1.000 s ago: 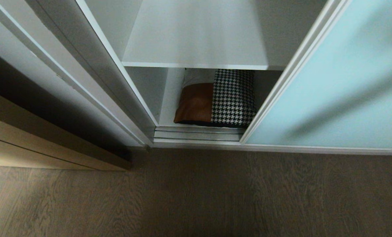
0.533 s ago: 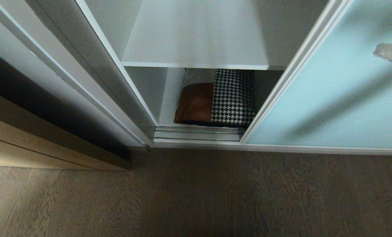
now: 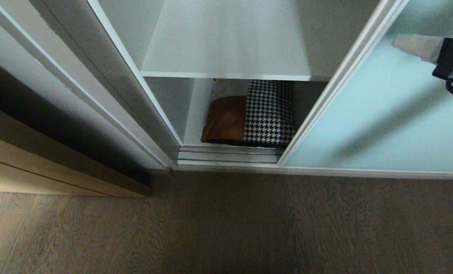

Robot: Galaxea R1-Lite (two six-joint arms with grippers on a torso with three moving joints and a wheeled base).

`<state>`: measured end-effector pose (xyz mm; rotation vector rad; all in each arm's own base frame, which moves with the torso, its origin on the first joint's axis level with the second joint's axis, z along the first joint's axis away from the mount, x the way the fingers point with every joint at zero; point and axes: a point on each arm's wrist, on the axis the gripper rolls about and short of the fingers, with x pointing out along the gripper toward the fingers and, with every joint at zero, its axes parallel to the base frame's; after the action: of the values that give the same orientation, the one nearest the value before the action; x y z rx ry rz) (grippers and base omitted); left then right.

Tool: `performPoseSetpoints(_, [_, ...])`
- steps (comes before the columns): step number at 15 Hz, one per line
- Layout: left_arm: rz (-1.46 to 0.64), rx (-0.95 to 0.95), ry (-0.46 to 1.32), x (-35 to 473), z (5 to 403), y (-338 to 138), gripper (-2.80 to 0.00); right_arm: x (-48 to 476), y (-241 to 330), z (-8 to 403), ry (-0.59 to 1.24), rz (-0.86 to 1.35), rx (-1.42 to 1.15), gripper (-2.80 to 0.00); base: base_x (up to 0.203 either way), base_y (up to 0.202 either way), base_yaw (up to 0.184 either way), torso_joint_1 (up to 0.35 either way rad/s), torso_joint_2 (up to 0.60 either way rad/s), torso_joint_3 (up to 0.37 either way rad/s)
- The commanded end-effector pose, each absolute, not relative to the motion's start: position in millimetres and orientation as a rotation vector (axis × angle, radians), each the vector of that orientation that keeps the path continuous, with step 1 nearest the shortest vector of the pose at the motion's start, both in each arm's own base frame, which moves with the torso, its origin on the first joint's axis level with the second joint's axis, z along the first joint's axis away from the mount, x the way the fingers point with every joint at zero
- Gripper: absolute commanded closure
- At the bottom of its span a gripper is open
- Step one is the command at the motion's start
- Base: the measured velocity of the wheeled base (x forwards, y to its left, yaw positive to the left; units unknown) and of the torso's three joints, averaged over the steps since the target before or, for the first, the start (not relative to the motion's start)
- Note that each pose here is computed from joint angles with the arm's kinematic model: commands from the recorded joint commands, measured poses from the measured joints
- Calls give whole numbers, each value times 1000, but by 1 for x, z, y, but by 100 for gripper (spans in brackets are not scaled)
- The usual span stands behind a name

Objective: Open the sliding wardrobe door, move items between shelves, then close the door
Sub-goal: Close the door

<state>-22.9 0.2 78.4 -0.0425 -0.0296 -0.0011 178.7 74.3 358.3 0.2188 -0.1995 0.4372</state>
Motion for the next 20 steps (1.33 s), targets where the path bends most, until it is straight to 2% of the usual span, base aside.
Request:
performPoseSetpoints(1, [-1, -43, -31, -23, 78, 0, 0, 194, 80, 351, -162, 433, 213, 0, 0, 0, 0, 0, 0, 0])
performPoseSetpoints(5, [-1, -43, -31, -23, 78, 0, 0, 212, 81, 356, -173, 351, 223, 0, 0, 0, 0, 0, 0, 0])
performPoseSetpoints(10, [-1, -43, -31, -23, 78, 0, 0, 218, 84, 353, -158, 352, 225, 0, 0, 0, 0, 0, 0, 0])
performPoseSetpoints(20, [-1, -43, -31, -23, 78, 0, 0, 215, 125, 346, -112, 501, 225, 0, 0, 0, 0, 0, 0, 0])
